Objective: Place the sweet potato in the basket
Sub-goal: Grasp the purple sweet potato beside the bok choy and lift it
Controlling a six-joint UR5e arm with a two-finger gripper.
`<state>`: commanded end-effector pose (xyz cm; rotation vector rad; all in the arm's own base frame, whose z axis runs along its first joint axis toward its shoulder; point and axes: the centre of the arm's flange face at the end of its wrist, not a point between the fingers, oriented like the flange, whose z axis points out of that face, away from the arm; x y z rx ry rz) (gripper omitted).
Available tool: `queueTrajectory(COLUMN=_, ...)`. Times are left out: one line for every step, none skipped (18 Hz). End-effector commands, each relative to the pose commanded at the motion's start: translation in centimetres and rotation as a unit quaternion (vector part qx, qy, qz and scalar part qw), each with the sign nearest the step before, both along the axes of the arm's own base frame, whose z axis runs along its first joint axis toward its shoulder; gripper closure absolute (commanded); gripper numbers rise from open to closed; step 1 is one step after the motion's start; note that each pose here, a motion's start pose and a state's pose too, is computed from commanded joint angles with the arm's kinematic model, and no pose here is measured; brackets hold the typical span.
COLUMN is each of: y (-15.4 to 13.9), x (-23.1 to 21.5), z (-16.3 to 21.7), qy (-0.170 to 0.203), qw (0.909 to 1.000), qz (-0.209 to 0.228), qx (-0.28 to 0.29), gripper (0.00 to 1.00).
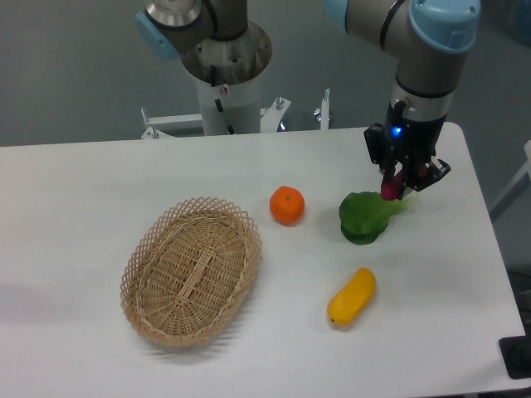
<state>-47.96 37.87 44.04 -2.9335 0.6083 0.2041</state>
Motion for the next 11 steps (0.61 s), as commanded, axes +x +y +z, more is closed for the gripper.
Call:
queueTrajectory(y=0.0, x=0.1, z=-0.1, qy=-0.001, qw=1.0000, qz=0.001, qx=-0.001, gripper=0.75)
queueTrajectory(y=0.2, x=0.2, z=-0.1, qy=0.001, qw=1.0000, qz=0.001, qx=0.000, gripper=0.75)
queueTrajectory(y=0.5, x=0.3, z=0.0, qy=0.004, qw=1.0000, qz=0.000, qx=0.002, gripper=0.75)
queueTrajectory(y=0.6, x=0.3, z=0.1, qy=0.007, qw=0.9999, qz=0.007, qx=0.006, gripper=0.75)
queueTrajectory(y=0.9, x=0.5, z=0.0, qy=0.005, qw=0.9998, qz=0.019, qx=0.007, gripper=0.75)
queueTrajectory(y=0.9, x=0.5, z=0.0, qy=0.003, qw=0.9995, qz=0.031, qx=0.008, gripper=0.75)
queueTrajectory(y=1.1, x=0.5, z=-0.1, qy=0.000, qw=0.9992, qz=0.040, qx=0.009, gripper=0.75)
queueTrajectory(y=1.2, x=0.6, z=-0.1, qy=-0.001, qw=0.9989, qz=0.045, qx=0.010, gripper=0.75)
queueTrajectory(y=1.8, x=0.9, z=-0.4, qy=-0.004, qw=0.9989, qz=0.046, qx=0.009, gripper=0.75)
queueTrajectory(y=2.2, x=1.3, z=-0.6, qy=-0.006, qw=0.9987, qz=0.050, qx=0.008, gripper=0.75)
queueTrajectory(y=2.6, x=1.6, z=-0.7, qy=-0.009, qw=0.9983, qz=0.057, qx=0.009, gripper=0.75)
